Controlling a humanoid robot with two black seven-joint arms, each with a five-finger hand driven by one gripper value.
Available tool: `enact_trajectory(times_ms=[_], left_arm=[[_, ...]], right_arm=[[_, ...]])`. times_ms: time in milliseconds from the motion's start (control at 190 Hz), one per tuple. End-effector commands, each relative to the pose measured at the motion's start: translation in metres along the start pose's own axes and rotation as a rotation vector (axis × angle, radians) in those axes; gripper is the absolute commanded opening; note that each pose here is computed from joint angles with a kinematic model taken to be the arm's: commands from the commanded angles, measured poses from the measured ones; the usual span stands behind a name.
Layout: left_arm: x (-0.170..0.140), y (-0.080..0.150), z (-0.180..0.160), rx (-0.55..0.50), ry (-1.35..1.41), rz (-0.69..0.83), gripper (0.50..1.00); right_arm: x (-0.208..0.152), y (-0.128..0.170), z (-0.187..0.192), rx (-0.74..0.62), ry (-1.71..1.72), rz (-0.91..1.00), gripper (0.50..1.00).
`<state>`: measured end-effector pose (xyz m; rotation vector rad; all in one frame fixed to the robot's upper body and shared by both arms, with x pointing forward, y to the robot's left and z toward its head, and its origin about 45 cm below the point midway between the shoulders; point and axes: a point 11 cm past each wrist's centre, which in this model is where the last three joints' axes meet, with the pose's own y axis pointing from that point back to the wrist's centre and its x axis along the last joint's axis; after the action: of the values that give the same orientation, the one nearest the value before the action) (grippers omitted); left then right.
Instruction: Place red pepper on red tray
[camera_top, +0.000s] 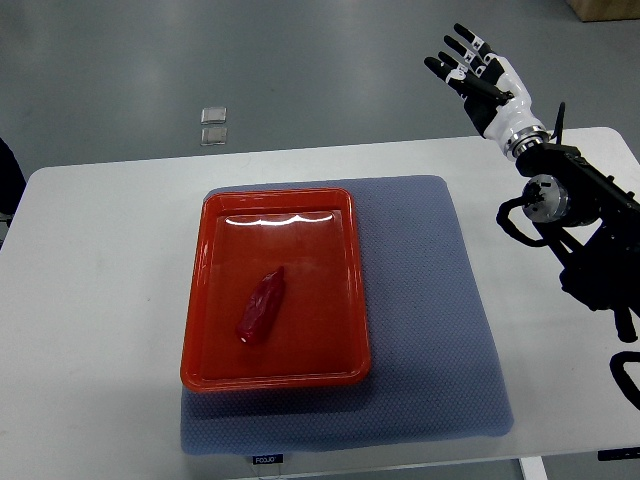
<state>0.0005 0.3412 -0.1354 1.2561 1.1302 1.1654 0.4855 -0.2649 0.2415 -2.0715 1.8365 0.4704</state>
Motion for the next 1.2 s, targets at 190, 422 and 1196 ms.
enact_trajectory(times_ms=[190,422,1196], left_arm=[[0.0,0.0,-0.003,0.006,-0.003,0.0,1.0],[0.0,0.0,-0.007,0.012,-0.002,-0.001,1.0],[0.0,0.0,-0.006,0.009,0.001,-0.001,1.0]], right_arm=[[0.012,0.013,0.038,-0.06,-0.225,0.09,0.913],[0.013,0.018,0.05,-0.057,-0.23,0.088,0.915],[0.024,0.029,0.065,-0.079,-0.138,0.1,0.915]])
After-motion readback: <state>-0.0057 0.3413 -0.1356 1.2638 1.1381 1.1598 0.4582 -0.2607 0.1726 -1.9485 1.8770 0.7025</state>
